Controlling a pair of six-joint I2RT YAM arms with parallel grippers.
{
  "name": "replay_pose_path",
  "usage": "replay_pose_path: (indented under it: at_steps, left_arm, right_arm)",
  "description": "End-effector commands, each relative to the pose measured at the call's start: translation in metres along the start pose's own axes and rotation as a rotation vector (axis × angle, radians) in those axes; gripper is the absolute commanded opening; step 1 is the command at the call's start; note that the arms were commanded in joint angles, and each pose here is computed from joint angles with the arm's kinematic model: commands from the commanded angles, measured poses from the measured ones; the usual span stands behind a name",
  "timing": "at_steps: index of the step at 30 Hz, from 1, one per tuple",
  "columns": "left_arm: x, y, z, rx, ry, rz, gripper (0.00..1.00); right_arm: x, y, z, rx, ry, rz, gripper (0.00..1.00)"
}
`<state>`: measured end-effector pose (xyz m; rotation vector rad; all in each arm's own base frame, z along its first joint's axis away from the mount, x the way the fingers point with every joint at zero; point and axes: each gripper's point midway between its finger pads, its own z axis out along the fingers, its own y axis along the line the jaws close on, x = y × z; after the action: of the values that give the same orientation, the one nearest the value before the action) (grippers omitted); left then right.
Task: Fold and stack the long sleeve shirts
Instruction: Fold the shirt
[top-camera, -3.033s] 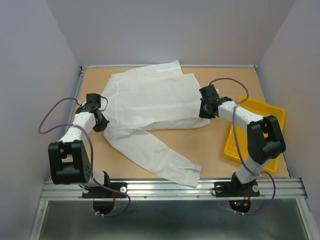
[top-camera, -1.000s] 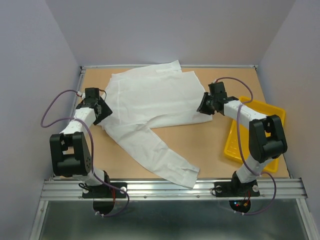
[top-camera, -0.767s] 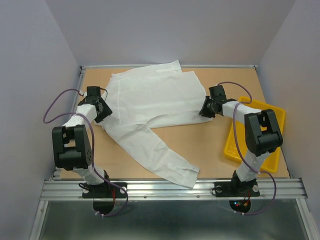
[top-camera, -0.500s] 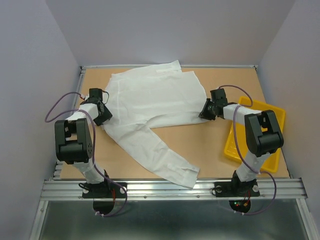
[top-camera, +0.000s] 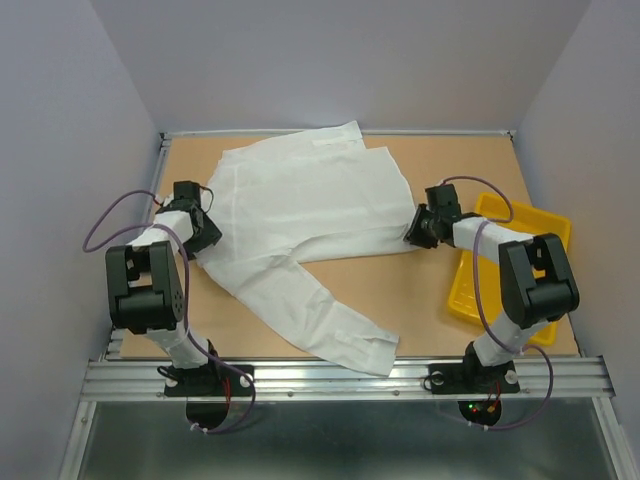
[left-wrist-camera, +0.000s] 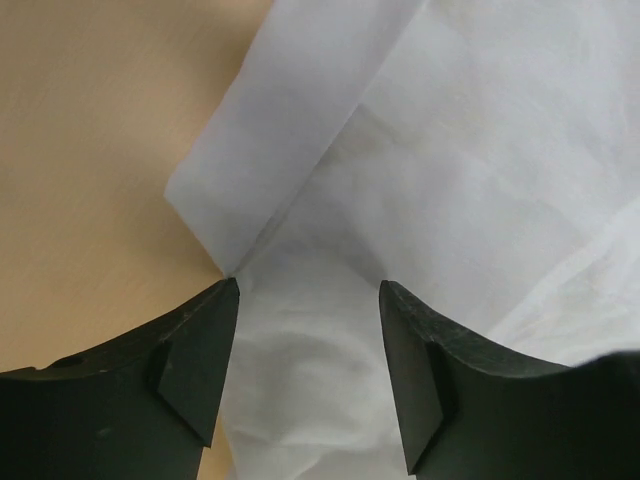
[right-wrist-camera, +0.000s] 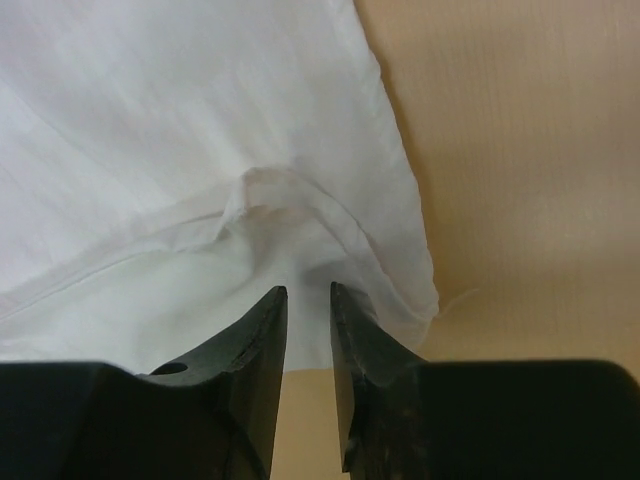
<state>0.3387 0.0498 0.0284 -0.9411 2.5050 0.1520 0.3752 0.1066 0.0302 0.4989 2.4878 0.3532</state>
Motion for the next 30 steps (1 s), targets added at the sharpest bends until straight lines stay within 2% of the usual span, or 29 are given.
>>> replay_pose_path:
  at_steps: [1,6,8,10,14,16,18,23,30]
  left_arm:
    - [-0.025,0.001,-0.043,0.052,-0.095,-0.013,0.79]
    - [-0.04,-0.012,-0.076,0.152,-0.164,-0.022,0.94]
    - [-0.043,-0.015,-0.088,0.185,-0.187,-0.017,0.96]
    - [-0.045,-0.015,-0.096,0.205,-0.202,-0.007,0.98]
    - [-0.044,-0.018,-0.113,0.279,-0.262,0.029,0.99]
    - [-0.044,-0.019,-0.115,0.303,-0.287,0.031,0.99]
    - [-0.041,-0.019,-0.118,0.329,-0.315,0.02,0.99]
    - [-0.032,-0.02,-0.126,0.414,-0.383,0.029,0.99]
    - [-0.029,-0.016,-0.129,0.446,-0.452,0.03,0.99]
  right_arm:
    - [-0.009,0.011,-0.044,-0.074,-0.045,-0.108,0.34]
    - [0.022,0.041,-0.082,-0.153,-0.029,-0.353,0.43]
    - [0.044,0.045,-0.091,-0.147,0.001,-0.444,0.45]
    - [0.08,0.067,-0.105,-0.207,0.049,-0.579,0.47]
    - [0.142,0.076,-0.12,-0.196,0.119,-0.818,0.48]
    - [0.181,0.093,-0.134,-0.284,0.172,-0.932,0.5]
    - [0.21,0.099,-0.14,-0.312,0.217,-0.999,0.55]
    - [0.258,0.092,-0.138,-0.296,0.35,-1.122,0.56]
    - [0.287,0.084,-0.128,-0.249,0.417,-1.202,0.57]
